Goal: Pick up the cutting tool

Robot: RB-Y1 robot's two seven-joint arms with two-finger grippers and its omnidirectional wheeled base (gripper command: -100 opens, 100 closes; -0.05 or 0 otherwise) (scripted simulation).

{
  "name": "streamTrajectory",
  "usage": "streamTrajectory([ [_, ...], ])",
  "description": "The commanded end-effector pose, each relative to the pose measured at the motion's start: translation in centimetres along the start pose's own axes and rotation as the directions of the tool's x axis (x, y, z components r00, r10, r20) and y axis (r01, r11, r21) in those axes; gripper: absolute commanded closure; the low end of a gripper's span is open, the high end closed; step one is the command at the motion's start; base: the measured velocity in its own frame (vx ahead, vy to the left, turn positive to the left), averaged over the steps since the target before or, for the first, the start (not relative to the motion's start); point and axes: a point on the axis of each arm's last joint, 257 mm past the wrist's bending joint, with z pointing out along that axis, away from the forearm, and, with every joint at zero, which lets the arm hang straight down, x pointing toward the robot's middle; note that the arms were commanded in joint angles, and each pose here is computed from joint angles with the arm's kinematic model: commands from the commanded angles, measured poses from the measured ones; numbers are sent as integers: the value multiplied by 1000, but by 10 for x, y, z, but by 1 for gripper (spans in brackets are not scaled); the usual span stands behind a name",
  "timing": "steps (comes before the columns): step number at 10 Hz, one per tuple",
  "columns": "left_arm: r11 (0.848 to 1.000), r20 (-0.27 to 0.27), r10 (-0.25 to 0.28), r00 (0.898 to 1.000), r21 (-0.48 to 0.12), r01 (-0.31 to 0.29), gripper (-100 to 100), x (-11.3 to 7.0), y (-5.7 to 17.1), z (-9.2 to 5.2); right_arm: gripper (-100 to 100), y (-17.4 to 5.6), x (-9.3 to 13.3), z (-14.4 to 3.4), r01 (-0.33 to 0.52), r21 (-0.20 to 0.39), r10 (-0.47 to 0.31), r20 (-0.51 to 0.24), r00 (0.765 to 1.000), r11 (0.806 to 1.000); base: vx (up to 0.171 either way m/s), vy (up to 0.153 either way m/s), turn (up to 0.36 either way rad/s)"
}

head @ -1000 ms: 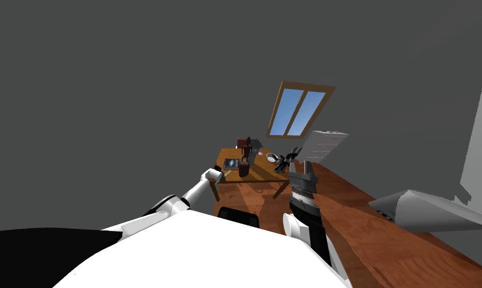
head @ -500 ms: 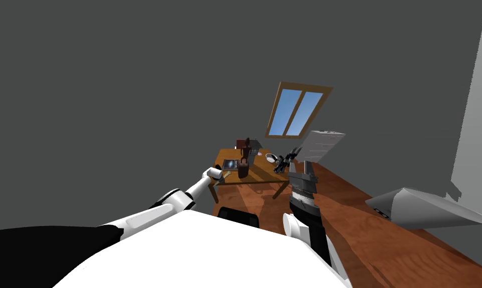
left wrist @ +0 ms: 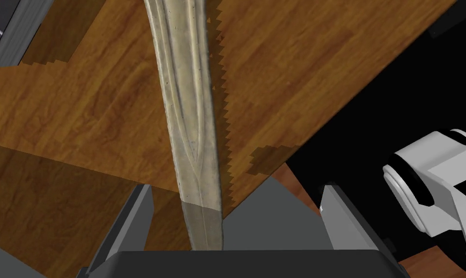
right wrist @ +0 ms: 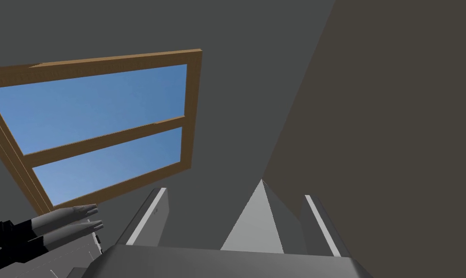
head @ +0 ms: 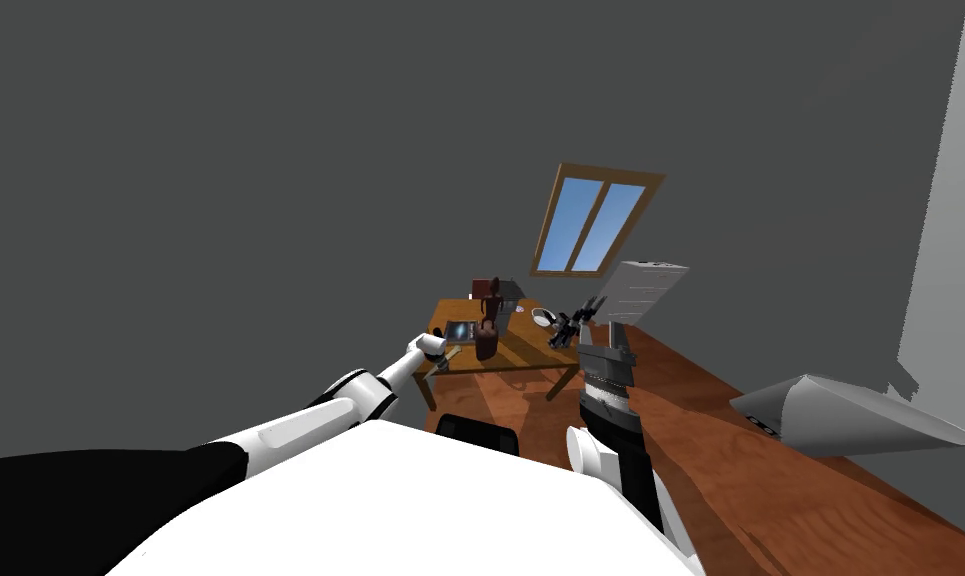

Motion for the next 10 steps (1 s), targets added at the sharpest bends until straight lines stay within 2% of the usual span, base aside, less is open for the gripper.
streamTrajectory([
  [1, 1000, 12, -7, 1000, -7, 7, -100, -3, 0, 2, 0, 0, 0, 0, 0, 0, 0, 0, 1000, 1000, 23, 0, 9],
  [3, 998, 63, -50, 997, -42, 52, -100, -12, 5, 2, 0, 0, 0, 0, 0, 0, 0, 0, 1000, 1000, 47, 3, -21],
  [4, 998, 69, -52, 996, -44, 55, -100, -14, 6, 3, 0, 0, 0, 0, 0, 0, 0, 0, 1000, 1000, 52, 8, -10],
  [7, 991, 134, -101, 986, -78, 112, -100, -28, 11, 2, 0, 0, 0, 0, 0, 0, 0, 0, 1000, 1000, 81, 15, -22],
  [8, 993, 118, -89, 989, -71, 98, -100, -25, 10, 2, 0, 0, 0, 0, 0, 0, 0, 0, 1000, 1000, 60, 11, -7],
  [9, 992, 122, -92, 988, -72, 101, 0, -26, 10, 2, 0, 0, 0, 0, 0, 0, 0, 0, 1000, 1000, 9, 2, 2],
  [10, 994, 114, -72, 991, -79, 81, -100, -45, 4, 6, 0, 0, 0, 0, 0, 0, 0, 0, 1000, 1000, 131, -82, 292],
])
